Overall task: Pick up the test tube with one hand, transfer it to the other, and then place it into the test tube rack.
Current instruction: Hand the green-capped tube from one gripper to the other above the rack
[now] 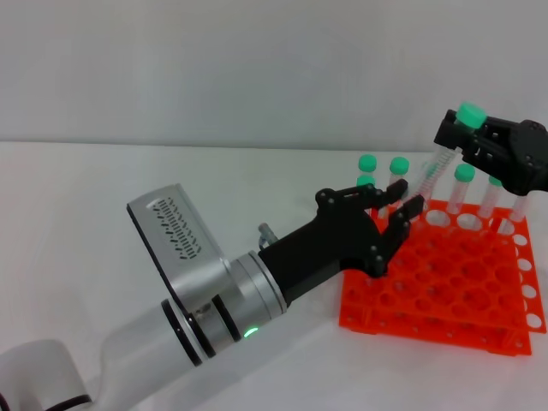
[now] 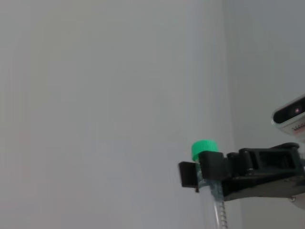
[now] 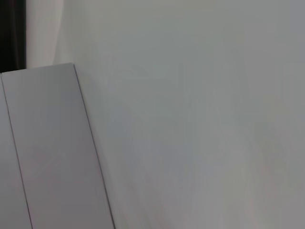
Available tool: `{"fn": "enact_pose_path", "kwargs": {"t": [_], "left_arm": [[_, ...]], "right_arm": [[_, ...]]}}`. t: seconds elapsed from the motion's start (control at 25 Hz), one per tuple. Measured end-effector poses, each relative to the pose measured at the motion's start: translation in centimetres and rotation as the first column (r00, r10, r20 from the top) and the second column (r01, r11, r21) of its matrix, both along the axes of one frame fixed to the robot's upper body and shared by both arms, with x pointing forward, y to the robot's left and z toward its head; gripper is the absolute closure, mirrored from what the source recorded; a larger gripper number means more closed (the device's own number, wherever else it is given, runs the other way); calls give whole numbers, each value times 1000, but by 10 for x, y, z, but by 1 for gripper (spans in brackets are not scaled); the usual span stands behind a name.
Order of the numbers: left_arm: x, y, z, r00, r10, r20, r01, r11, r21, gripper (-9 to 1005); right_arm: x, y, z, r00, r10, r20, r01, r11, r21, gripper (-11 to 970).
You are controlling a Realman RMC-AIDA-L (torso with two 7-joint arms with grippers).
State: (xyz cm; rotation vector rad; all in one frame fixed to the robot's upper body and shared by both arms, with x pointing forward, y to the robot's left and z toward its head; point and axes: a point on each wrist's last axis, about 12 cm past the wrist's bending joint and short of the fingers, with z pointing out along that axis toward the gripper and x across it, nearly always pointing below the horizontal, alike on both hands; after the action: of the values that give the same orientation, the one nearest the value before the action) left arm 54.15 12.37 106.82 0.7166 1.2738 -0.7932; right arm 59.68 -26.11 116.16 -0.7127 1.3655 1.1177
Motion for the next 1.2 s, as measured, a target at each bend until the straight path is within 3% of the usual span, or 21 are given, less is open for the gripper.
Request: {"fn": "enact_pose_path", "kwargs": {"t": [0.24, 0.68, 1.12, 1.2], "left_arm": [[1, 3, 0, 1000, 15, 0, -15, 1000, -2, 805], [6, -6, -1, 1000, 7, -10, -7, 999, 44, 771], [2, -1, -11, 996, 59, 67, -68, 987, 143, 706], [1, 4, -14, 995, 81, 66, -90, 985, 148, 604]], "right_arm": [[0, 1, 1, 1000, 3, 16, -2, 1000, -3, 750], [1, 12, 1, 999, 10, 38, -10, 1000, 2, 749], [3, 15, 2, 999, -13, 49, 12, 1000, 17, 750], [4, 15, 2, 998, -32, 51, 32, 999, 18, 750]]}}
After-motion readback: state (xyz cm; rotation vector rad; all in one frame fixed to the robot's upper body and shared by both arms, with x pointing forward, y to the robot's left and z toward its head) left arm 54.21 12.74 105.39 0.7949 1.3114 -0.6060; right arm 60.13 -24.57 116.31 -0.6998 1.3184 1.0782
